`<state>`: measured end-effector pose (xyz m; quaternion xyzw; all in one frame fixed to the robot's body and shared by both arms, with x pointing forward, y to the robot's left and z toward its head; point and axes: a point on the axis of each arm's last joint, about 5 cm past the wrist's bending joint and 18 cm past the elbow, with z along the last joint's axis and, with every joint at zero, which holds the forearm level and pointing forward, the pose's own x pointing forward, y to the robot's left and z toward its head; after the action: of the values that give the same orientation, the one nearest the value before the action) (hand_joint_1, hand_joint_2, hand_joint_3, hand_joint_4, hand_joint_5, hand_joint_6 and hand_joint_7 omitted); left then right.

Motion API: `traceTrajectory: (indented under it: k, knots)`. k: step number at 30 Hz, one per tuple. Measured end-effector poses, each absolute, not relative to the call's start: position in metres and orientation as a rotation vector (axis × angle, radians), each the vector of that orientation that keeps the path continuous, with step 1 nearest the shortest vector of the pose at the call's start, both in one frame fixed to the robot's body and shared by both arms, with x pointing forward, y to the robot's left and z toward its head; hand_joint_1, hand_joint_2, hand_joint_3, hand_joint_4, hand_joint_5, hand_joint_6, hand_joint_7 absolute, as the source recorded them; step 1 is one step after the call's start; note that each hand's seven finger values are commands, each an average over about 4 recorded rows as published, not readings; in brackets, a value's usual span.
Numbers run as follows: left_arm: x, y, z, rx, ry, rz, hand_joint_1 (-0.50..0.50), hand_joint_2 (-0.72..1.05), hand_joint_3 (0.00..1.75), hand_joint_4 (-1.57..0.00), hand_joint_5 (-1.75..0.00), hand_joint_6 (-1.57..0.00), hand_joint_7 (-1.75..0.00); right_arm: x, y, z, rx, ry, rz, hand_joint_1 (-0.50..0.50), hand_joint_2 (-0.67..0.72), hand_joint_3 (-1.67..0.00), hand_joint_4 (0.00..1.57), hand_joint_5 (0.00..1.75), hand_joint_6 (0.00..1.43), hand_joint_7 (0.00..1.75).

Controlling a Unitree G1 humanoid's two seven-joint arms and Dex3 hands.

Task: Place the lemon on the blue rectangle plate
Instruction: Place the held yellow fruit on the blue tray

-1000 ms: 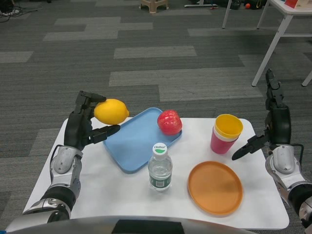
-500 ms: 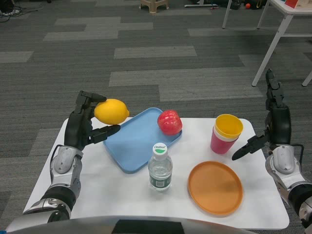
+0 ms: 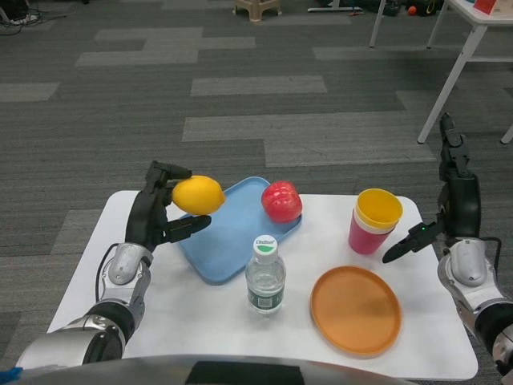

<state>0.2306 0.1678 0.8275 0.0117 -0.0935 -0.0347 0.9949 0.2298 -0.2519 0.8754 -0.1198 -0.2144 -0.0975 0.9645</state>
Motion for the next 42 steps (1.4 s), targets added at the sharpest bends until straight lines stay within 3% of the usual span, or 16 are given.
traceTrajectory:
  k: [17,30,42]
  knots:
    - [0.237,0.149,0.818,0.046,0.058,-0.190,0.50,1.05,0.09,0.00,-1.33,-0.21,-1.68,0.231,-0.248,0.874,-0.232,-0.432,-0.191,-0.46,0.66,0.00,0.00,0.00,0.00,0.00]
    - [0.235,0.135,0.812,0.066,0.146,-0.272,0.50,1.05,0.09,0.00,-1.33,-0.21,-1.68,0.231,-0.247,0.874,-0.234,-0.429,-0.184,-0.46,0.66,0.00,0.00,0.00,0.00,0.00]
    - [0.235,0.133,0.812,0.072,0.148,-0.285,0.50,1.00,0.09,0.00,-1.33,-0.03,-1.62,0.230,-0.247,0.873,-0.234,-0.428,-0.183,-0.46,0.66,0.00,0.00,0.00,0.00,0.00]
